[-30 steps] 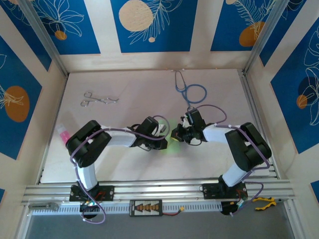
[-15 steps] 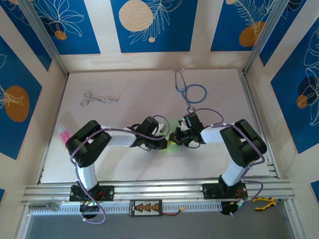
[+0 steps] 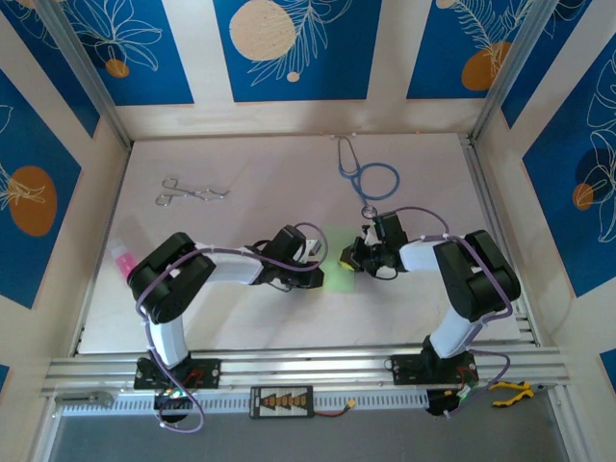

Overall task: Fold a paper plane with a square sheet of paper (pick it up from the middle)
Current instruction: Fold the triangle a second time at the center of the table.

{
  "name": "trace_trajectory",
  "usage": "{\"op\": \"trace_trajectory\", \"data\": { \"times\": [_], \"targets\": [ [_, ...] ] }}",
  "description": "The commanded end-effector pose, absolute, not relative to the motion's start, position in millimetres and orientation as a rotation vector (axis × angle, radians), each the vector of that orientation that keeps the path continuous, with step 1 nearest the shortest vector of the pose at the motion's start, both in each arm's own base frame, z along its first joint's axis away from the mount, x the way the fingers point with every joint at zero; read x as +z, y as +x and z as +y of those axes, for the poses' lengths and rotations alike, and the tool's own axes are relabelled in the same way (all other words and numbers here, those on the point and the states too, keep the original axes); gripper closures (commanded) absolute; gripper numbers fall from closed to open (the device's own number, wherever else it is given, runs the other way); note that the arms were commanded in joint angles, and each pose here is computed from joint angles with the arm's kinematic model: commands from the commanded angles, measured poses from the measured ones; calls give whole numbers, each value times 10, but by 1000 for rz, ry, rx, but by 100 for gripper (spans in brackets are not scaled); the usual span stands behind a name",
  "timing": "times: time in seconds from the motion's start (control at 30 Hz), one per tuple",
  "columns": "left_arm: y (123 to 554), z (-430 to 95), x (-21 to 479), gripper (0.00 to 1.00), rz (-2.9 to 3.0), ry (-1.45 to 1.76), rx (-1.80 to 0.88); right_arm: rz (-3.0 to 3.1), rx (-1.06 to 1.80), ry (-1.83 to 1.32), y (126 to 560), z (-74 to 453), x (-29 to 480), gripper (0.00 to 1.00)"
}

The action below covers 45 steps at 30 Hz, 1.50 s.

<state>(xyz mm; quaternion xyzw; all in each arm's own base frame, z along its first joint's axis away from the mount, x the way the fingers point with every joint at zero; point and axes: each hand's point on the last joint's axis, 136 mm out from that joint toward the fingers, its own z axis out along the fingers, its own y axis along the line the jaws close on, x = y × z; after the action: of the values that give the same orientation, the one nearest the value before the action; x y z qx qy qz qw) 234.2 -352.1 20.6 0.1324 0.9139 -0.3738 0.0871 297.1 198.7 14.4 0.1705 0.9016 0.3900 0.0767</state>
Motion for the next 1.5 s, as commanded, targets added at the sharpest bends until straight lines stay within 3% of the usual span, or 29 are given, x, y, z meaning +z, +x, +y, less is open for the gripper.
{"op": "trace_trajectory", "data": {
  "times": [0.0, 0.33, 0.57, 0.87, 1.27, 1.47],
  "targets": [
    [2097, -3237, -167, 100, 2909, 349, -1002, 2674, 1020, 611, 3082, 1706, 30, 98],
    [2203, -3418, 269, 100, 2778, 420, -1116, 2725, 1028, 551, 2988, 1773, -10, 99],
    [2443, -3606, 627, 91, 2644, 503, -1140, 2746, 1074, 512, 2937, 1849, -9, 99],
    [2657, -3763, 347, 88, 2705, 510, -1090, 2756, 1115, 487, 2889, 1890, -8, 99],
    [2373, -3412, -145, 100, 2878, 321, -995, 2613, 1230, 292, 3062, 2048, 680, 94],
    [2275, -3265, -202, 100, 2916, 183, -961, 2635, 1264, 288, 2901, 2198, 666, 93]
  ]
}}
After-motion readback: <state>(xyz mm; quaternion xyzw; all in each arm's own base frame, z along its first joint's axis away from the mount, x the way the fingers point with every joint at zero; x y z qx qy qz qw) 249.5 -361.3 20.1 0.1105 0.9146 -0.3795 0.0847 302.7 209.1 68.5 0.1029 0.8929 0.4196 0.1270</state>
